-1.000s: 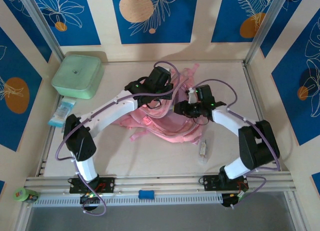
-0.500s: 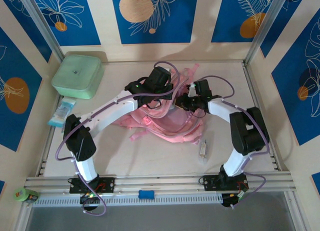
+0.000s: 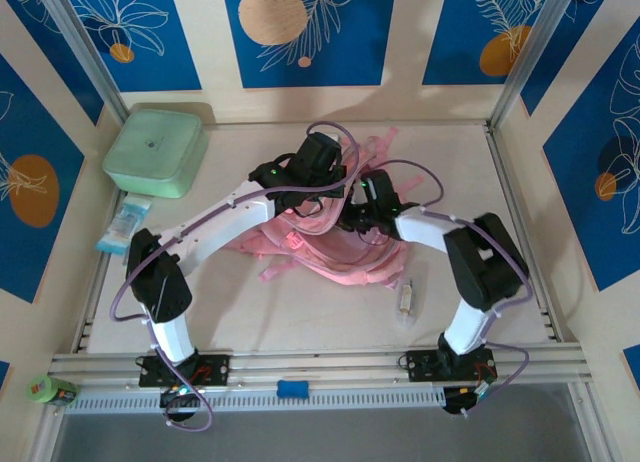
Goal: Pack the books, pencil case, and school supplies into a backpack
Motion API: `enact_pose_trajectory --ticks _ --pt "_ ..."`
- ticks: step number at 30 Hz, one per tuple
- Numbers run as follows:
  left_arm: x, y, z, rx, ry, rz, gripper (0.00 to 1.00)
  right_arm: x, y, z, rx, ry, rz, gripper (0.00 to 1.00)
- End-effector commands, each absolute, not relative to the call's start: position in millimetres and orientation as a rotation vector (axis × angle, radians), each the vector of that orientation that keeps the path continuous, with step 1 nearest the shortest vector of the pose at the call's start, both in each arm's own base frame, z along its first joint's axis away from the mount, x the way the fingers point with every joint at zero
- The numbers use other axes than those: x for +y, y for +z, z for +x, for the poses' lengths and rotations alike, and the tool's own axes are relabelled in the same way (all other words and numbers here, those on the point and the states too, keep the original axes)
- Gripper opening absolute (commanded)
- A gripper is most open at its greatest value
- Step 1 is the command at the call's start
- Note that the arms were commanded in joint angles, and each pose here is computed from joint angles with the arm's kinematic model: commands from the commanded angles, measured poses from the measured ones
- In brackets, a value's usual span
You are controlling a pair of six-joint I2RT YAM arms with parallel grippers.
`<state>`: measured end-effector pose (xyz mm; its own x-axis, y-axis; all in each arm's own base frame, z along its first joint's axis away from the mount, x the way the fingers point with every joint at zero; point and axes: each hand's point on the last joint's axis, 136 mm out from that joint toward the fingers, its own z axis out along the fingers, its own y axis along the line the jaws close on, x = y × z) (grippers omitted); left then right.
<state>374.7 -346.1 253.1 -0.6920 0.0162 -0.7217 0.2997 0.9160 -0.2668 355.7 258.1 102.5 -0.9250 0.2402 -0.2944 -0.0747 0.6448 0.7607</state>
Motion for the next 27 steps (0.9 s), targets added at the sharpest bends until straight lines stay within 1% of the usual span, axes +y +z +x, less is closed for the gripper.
enact_pose_trajectory --ticks 1,7,11,13,16,18,20,23,27 --pt "-342 311 381 2.139 -0.557 0.168 0.00 212 131 359 2.412 1.082 0.199 0.14" --pt "-359 275 375 2.231 -0.596 0.247 0.00 134 144 338 2.459 0.781 0.331 0.17" --pt "-378 243 365 2.323 -0.679 0.313 0.09 104 165 321 2.429 0.658 0.345 0.23" --pt "-383 239 359 2.336 -0.735 0.324 0.23 91 172 312 2.443 0.590 0.378 0.24" --pt "-381 247 348 2.310 -0.827 0.305 0.30 90 182 301 2.448 0.599 0.362 0.25" --pt "-368 254 341 2.273 -0.861 0.265 0.40 99 187 294 2.453 0.651 0.316 0.28" --pt "-348 249 337 2.260 -0.839 0.201 0.46 103 188 287 2.479 0.636 0.299 0.28" --pt "-300 211 340 2.326 -0.750 0.018 0.50 110 189 278 2.509 0.609 0.247 0.30" --pt "-248 150 344 2.379 -0.789 -0.314 0.53 135 183 265 2.563 0.678 0.175 0.32"
